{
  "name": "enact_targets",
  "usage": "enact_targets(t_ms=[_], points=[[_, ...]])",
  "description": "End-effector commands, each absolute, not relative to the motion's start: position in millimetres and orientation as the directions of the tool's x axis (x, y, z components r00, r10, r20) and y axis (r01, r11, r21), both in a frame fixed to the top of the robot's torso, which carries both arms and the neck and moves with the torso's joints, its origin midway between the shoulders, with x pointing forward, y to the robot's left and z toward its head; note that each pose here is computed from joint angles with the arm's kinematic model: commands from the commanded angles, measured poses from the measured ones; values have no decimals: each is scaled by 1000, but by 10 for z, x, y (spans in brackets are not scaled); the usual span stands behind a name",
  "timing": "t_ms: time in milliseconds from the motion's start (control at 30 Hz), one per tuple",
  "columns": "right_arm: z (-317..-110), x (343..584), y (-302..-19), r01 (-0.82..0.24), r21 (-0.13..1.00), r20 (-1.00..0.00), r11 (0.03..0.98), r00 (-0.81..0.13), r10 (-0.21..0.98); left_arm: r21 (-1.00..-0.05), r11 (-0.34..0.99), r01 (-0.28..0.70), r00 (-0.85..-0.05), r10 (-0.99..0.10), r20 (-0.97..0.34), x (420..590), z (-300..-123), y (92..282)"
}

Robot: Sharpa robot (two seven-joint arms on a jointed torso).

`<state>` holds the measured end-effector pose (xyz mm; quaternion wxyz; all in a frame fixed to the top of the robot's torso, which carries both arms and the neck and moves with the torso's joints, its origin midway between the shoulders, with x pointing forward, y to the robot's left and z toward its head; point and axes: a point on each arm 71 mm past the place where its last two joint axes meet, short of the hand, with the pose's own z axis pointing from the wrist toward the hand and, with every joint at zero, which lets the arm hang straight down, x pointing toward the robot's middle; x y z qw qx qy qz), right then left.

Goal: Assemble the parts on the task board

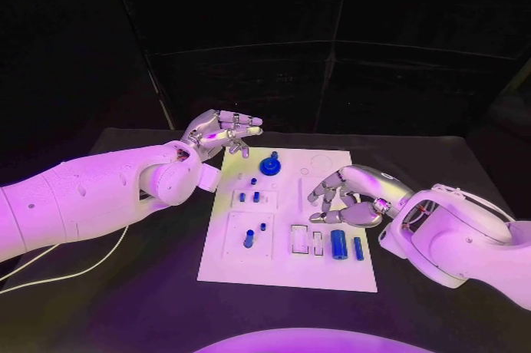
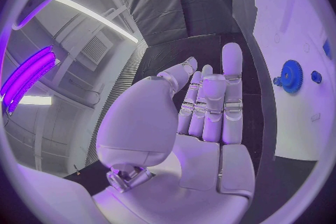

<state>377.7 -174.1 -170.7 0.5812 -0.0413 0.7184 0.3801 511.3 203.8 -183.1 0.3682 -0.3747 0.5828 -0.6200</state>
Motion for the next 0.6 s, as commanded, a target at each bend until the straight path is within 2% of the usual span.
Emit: enact_targets(t_ms=[33,167,300,433,600], points=[[-1740,3821,-1910,-354,570,-815,741,-358,455,-998,-58,21,-456,-889,42,5109,-1817,2029],[-1813,3884,-2181,-198,555,-812,808,-340,474,-998,-58,22,-456,-889,42,5101,-1815,2034],[-1913,3872,-2387,-88,507,-827,857,-331,455,-998,-57,22,-453,-891,41,5094,-1812,2053],[-2010,3812,-2489,-42,431,-854,902,-343,392,-998,-57,23,-451,-892,41,5088,-1810,2066],[-2131,3733,-2501,-41,366,-869,930,-372,325,-998,-58,23,-453,-891,42,5082,-1808,2062]])
